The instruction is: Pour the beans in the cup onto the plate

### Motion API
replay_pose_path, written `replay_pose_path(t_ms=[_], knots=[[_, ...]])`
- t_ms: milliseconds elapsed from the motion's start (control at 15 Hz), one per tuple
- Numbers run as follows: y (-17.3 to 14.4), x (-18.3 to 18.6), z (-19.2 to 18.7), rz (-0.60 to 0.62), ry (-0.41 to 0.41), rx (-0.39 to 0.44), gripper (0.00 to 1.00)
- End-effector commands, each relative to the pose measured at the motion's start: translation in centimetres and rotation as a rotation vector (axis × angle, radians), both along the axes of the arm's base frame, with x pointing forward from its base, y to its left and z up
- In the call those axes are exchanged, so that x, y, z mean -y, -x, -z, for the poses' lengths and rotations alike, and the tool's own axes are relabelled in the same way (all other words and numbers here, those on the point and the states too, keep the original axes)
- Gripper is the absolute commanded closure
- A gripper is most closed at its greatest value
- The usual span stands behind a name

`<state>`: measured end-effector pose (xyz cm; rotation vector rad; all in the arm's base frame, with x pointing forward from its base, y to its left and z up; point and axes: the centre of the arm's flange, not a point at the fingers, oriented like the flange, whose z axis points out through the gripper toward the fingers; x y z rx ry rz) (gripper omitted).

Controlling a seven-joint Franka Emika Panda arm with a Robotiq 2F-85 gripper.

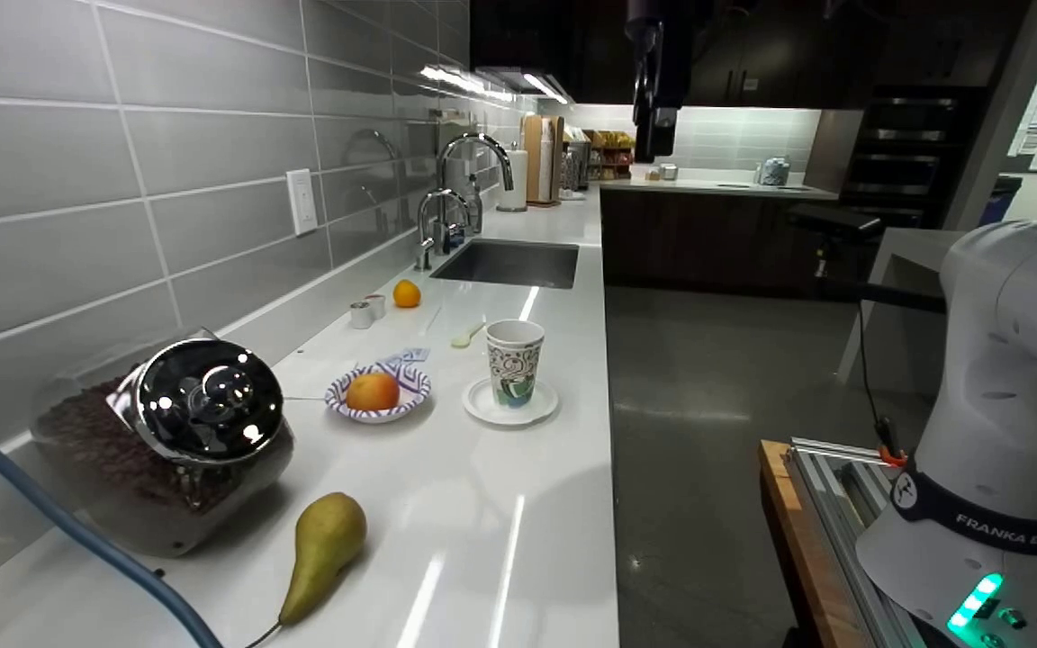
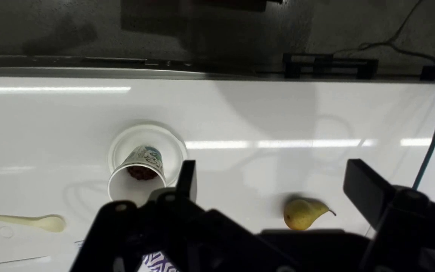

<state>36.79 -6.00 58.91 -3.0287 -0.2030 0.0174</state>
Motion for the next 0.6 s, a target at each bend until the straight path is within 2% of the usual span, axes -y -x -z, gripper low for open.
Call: replay_pose_path(t_ms=[0, 67, 133, 200, 267, 333, 467, 533], knots=[[-3.5, 2.8, 1.0, -0.058, 0.001, 0.003, 0.00], [-4.1, 3.5, 1.5, -0.069, 0.021, 0.013, 0.00], [-5.1, 3.9, 2.7, 0.005, 0.002, 0.099, 0.00], [-6.0, 4.6, 3.5, 0.015, 0.019, 0.118, 0.00], [-6.8, 5.3, 4.1, 0.057, 0.034, 0.184, 0.00], [-7.7, 5.8, 4.9, 0.122, 0.014, 0.222, 0.00], [-9.2, 6.9, 6.7, 0.231, 0.016, 0.263, 0.00], [-9.8, 7.5, 7.6, 0.263, 0.045, 0.272, 0.00]])
